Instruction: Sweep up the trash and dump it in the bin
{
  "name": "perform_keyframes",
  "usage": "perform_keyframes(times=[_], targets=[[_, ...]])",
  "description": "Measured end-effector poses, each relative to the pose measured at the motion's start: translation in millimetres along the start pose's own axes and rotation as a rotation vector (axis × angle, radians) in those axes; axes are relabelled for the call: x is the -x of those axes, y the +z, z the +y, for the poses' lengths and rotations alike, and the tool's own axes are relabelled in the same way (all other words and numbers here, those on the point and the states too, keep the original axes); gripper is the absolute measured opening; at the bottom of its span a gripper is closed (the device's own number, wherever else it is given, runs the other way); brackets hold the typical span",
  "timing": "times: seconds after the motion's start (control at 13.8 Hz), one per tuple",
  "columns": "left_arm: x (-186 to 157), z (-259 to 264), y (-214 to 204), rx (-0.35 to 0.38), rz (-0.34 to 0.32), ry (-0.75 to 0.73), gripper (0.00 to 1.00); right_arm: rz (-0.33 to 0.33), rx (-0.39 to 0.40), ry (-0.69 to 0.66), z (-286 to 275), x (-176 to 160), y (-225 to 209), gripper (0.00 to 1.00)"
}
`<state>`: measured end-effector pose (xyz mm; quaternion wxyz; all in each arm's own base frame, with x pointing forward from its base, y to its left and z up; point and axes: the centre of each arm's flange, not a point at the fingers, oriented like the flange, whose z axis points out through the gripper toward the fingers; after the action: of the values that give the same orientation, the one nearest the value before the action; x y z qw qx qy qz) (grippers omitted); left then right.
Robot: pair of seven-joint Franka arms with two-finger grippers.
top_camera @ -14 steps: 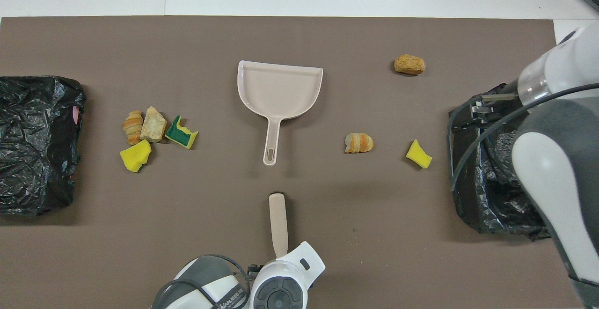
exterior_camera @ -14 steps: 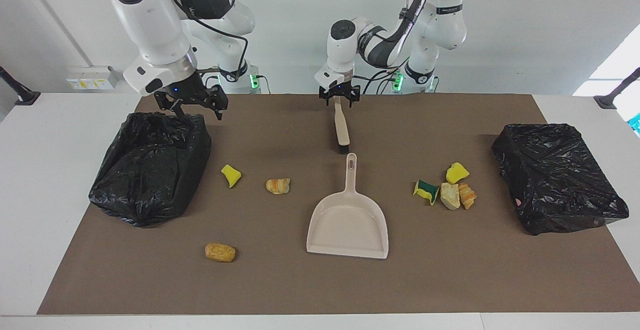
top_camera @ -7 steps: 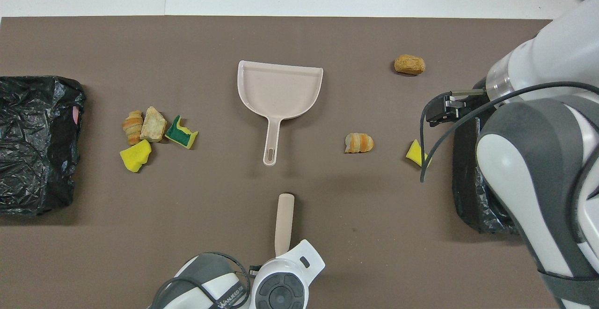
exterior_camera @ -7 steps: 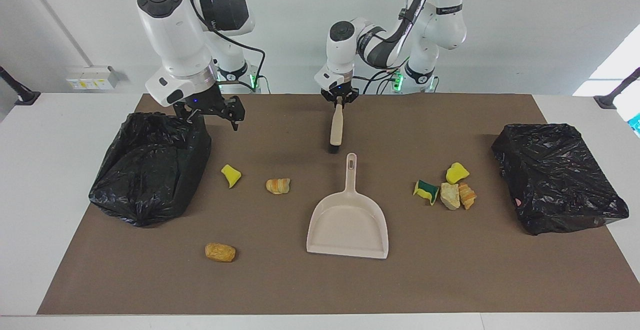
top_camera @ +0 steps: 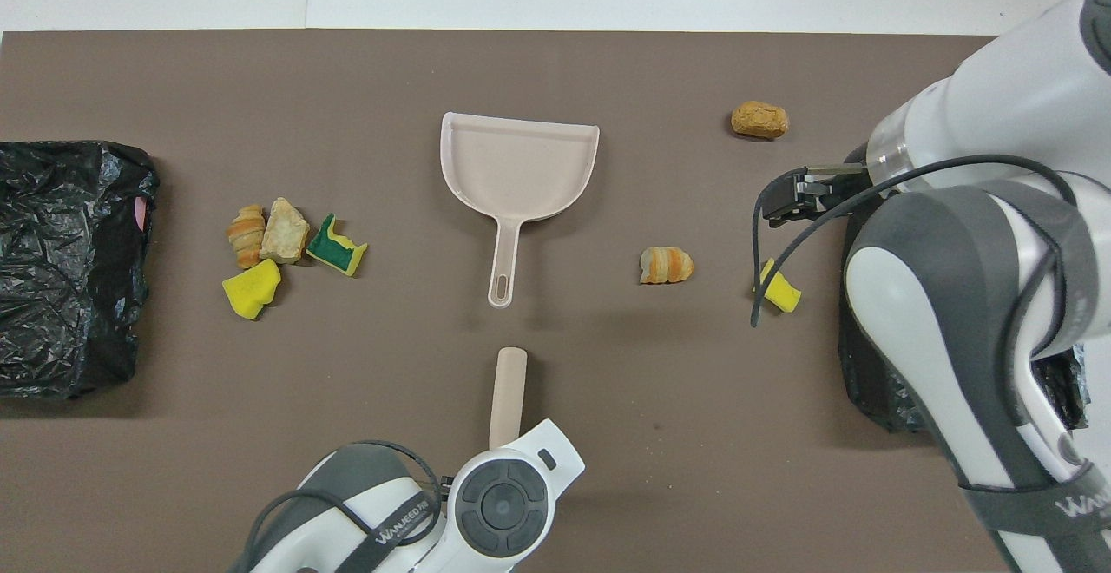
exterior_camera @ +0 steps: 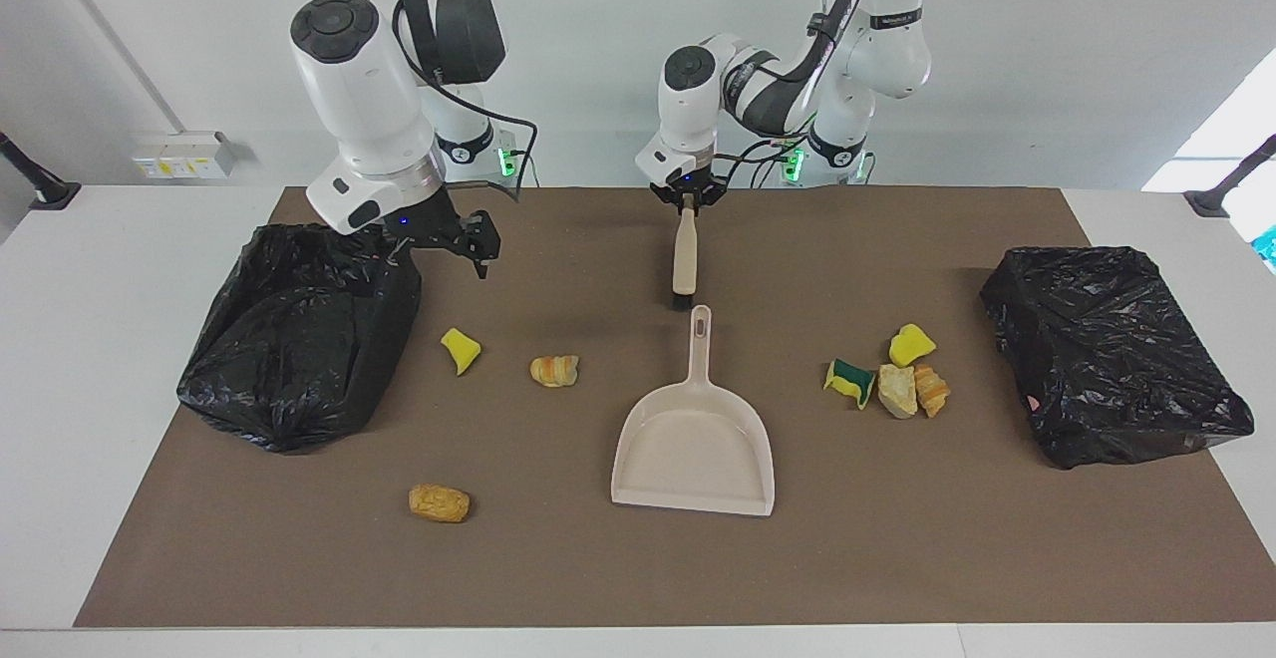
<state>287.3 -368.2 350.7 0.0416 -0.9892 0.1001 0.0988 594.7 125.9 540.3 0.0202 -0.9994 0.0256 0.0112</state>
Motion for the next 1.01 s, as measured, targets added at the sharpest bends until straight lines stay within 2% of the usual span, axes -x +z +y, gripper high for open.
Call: perform_keyframes(times=[0.22, 0.51, 0.8, 1.01], targets=[[-12.2, -26.7, -6.9, -0.016, -0.051, 0.012, 0.26, 0.020, -0.024, 0.030, -33.5, -8.2, 30.2, 1.00], [-26.4, -66.7, -32.4, 0.014, -0.055, 0.024, 0.26, 0.059, -0.046, 0.087, -95.1, -9.9, 66.1, 1.00], [-38.1, -144.6, -66.0, 0.063, -0.066, 0.042, 0.26, 0.108, -0.085, 0.140, -155.3, -3.5, 97.0, 1.00], [-44.7, -204.7, -79.7, 0.101, -0.064, 0.045, 0.26, 0.130, -0.112, 0.165, -209.0, 16.5, 114.1, 1.00]])
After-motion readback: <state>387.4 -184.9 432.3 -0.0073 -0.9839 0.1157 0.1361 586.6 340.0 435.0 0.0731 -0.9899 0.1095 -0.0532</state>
